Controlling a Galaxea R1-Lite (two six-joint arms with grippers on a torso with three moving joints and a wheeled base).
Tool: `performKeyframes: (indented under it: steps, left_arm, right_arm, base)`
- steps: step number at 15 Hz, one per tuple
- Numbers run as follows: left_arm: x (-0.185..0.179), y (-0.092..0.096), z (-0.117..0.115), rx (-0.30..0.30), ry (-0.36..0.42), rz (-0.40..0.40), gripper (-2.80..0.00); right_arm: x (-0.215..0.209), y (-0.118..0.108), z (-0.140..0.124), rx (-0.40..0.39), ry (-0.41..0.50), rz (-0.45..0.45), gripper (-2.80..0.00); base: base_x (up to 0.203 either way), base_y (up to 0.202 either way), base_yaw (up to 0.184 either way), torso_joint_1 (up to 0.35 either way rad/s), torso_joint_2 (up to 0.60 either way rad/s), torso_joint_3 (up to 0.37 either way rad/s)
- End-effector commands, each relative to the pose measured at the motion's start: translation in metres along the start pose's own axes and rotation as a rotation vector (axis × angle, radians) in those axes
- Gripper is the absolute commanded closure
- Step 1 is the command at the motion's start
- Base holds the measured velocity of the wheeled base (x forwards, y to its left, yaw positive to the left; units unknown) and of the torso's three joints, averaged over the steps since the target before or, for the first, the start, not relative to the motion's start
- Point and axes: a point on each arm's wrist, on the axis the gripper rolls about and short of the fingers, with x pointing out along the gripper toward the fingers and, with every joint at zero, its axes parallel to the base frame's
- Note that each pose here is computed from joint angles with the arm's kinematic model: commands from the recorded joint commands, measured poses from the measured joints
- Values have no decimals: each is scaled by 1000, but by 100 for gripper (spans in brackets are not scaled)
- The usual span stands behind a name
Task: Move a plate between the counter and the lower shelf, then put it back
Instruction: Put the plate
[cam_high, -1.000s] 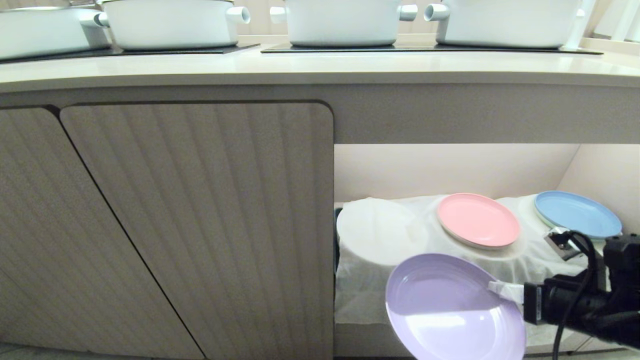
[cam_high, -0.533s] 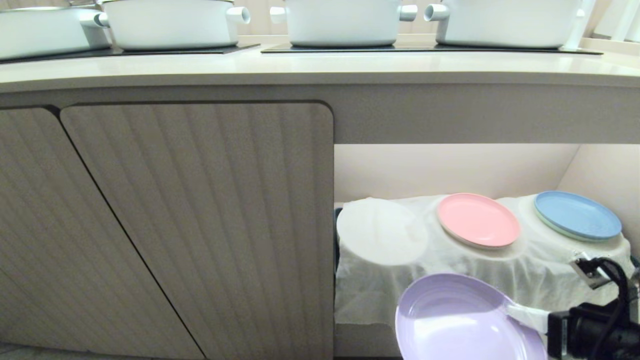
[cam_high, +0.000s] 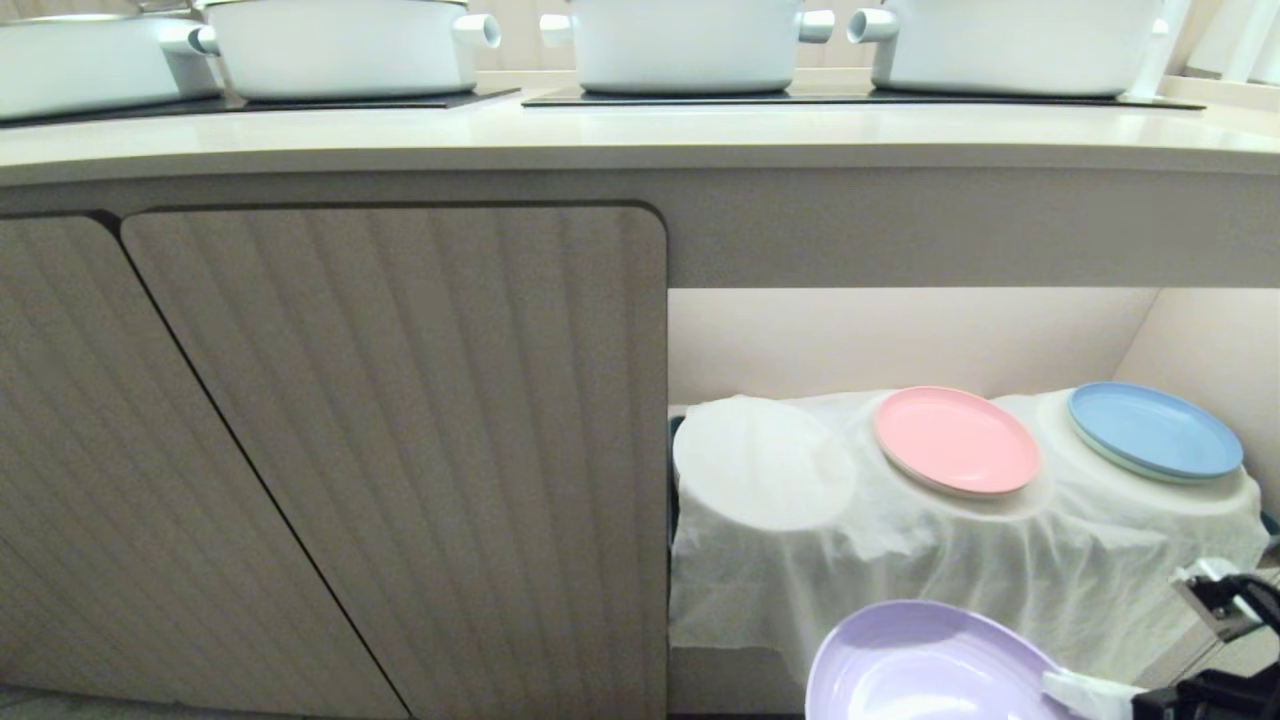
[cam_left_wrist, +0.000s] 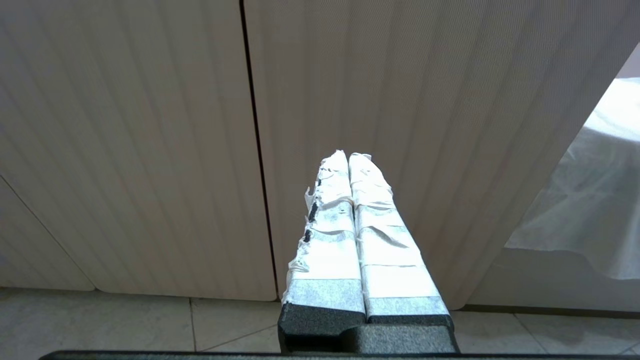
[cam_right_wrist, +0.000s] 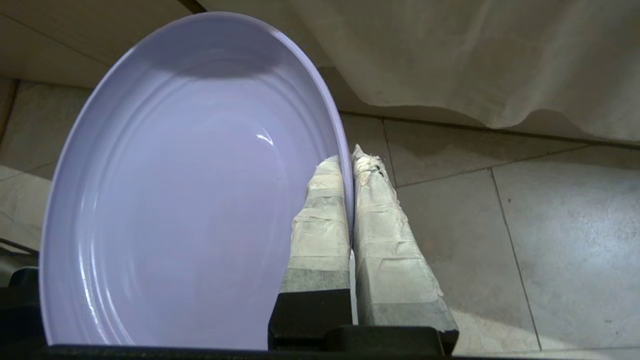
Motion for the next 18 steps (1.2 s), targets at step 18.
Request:
performKeyframes:
  steps: [18]
  left_arm:
    - [0, 0, 0, -1, 1, 2, 0]
  right_arm:
    - [-19, 8, 3, -20, -60, 18, 0]
  base:
    - [0, 0, 0, 0, 0, 0]
